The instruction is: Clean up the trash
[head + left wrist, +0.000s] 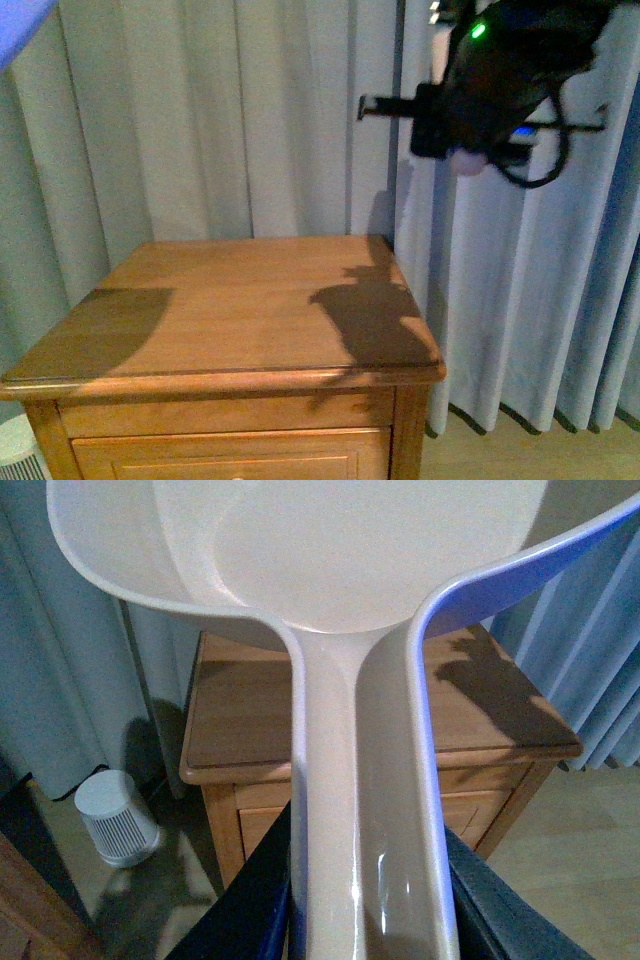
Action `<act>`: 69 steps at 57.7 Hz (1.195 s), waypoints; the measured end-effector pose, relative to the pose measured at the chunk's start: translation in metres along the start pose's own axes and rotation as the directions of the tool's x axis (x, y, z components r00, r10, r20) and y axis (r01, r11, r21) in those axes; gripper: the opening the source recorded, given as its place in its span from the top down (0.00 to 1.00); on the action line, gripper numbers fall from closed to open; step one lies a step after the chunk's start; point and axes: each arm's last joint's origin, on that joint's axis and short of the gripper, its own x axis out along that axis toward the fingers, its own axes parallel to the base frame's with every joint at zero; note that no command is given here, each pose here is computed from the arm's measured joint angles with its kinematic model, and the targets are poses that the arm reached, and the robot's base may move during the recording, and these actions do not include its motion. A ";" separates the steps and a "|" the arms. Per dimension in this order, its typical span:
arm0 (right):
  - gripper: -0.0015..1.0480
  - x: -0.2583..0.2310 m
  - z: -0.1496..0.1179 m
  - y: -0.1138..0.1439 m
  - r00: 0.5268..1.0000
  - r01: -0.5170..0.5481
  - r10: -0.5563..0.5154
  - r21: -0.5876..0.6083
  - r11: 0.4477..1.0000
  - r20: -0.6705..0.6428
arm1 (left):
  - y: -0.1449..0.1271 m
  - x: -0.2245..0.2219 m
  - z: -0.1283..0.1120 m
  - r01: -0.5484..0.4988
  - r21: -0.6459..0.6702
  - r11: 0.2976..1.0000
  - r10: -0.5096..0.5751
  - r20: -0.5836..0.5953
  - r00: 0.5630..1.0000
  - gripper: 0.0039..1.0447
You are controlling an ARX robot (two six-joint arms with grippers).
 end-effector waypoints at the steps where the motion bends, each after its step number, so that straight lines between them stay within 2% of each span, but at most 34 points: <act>1: 0.82 -0.009 0.001 -0.005 1.000 -0.002 0.003 -0.004 1.000 0.019 | 0.000 0.000 0.000 0.000 0.000 1.000 0.000 0.000 1.000 0.74; 9: 0.82 -0.058 -0.011 -0.033 0.997 -0.017 0.020 -0.042 0.999 0.073 | 0.000 0.000 0.000 0.000 0.000 1.000 0.000 0.000 1.000 0.74; 21: 0.82 -0.118 -0.055 -0.073 0.992 -0.007 0.022 -0.122 0.993 0.121 | 0.000 0.000 0.000 0.000 0.000 1.000 0.000 0.000 1.000 0.74; 26: 0.82 -0.147 -0.078 -0.093 0.991 -0.011 0.029 -0.132 0.991 0.132 | 0.000 0.000 0.000 0.000 0.000 1.000 0.000 0.000 1.000 0.74; 35: 0.82 -0.174 -0.101 -0.115 0.988 0.000 0.018 -0.114 0.994 0.152 | 0.000 0.000 0.000 0.000 0.000 1.000 0.000 0.000 1.000 0.74; 51: 0.82 -0.184 -0.127 -0.129 0.979 0.068 -0.051 -0.079 0.995 0.199 | 0.000 0.000 0.000 0.000 0.000 1.000 0.000 0.000 1.000 0.74; 60: 0.82 -0.182 -0.132 -0.131 0.968 0.126 -0.110 -0.058 0.990 0.226 | 0.000 0.000 0.000 0.000 0.000 1.000 0.000 0.000 1.000 0.74; 69: 0.82 -0.180 -0.134 -0.131 0.969 0.130 -0.112 -0.068 0.989 0.220 | 0.000 0.000 0.000 0.000 0.000 1.000 0.000 0.000 1.000 0.74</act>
